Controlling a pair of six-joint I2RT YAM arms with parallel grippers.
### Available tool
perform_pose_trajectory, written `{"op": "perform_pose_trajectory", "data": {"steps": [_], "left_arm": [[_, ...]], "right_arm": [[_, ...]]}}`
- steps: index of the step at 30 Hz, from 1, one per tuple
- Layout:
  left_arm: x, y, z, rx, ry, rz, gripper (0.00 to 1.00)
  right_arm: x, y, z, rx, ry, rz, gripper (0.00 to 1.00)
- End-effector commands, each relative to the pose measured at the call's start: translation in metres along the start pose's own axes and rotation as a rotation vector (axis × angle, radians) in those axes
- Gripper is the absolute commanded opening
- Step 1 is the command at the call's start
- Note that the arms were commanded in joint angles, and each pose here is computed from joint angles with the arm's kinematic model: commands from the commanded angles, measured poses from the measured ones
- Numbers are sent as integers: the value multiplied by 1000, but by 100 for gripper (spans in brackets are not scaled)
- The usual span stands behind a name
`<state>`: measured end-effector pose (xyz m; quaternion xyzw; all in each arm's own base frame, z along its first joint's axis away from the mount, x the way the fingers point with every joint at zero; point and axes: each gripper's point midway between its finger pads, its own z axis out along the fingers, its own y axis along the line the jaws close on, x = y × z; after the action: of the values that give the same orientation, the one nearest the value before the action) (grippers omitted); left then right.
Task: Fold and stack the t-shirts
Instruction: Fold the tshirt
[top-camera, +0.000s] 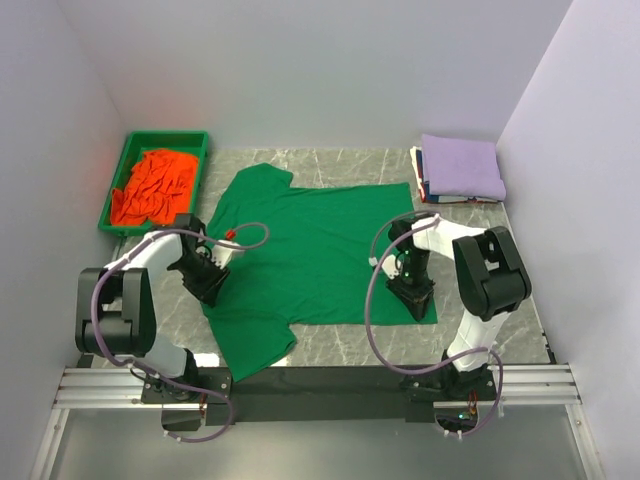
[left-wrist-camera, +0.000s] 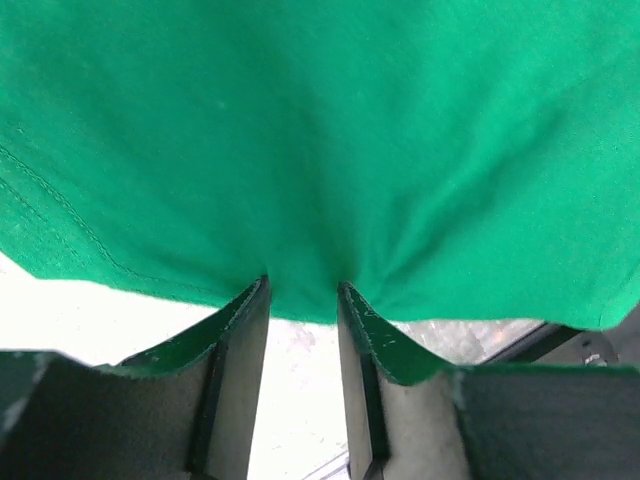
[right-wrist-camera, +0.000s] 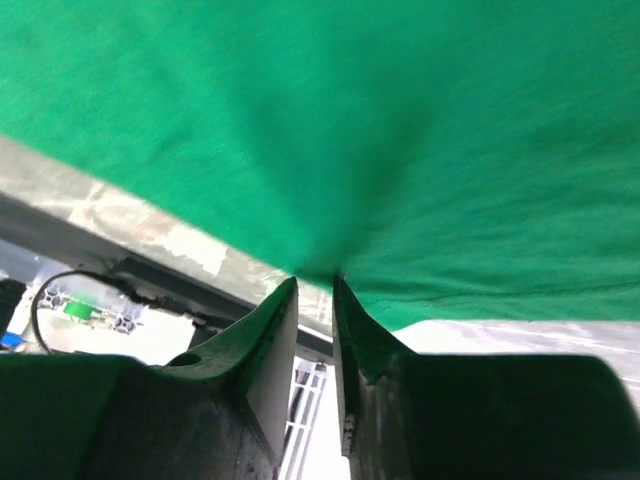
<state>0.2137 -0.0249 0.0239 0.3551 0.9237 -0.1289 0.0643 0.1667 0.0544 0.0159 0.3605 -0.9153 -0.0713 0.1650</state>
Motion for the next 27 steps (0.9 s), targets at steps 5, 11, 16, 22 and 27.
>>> {"op": "perform_pose_trajectory", "data": {"steps": [5, 11, 16, 22, 27], "left_arm": [[-63, 12, -59, -2, -231, 69, 49], [-155, 47, -109, -50, -475, 73, 64], [-212, 84, -131, -109, -619, 19, 67], [-253, 117, -145, -153, -715, -66, 68], [-280, 137, -149, -159, -791, -135, 68]], "right_arm": [[-58, -13, -100, 15, -341, -17, 39], [-130, -77, -204, 178, -708, 78, 49], [-185, -140, -250, 358, -831, 150, 53], [-237, -211, -265, 470, -920, 270, 56], [-249, -248, -263, 518, -963, 344, 66]]}}
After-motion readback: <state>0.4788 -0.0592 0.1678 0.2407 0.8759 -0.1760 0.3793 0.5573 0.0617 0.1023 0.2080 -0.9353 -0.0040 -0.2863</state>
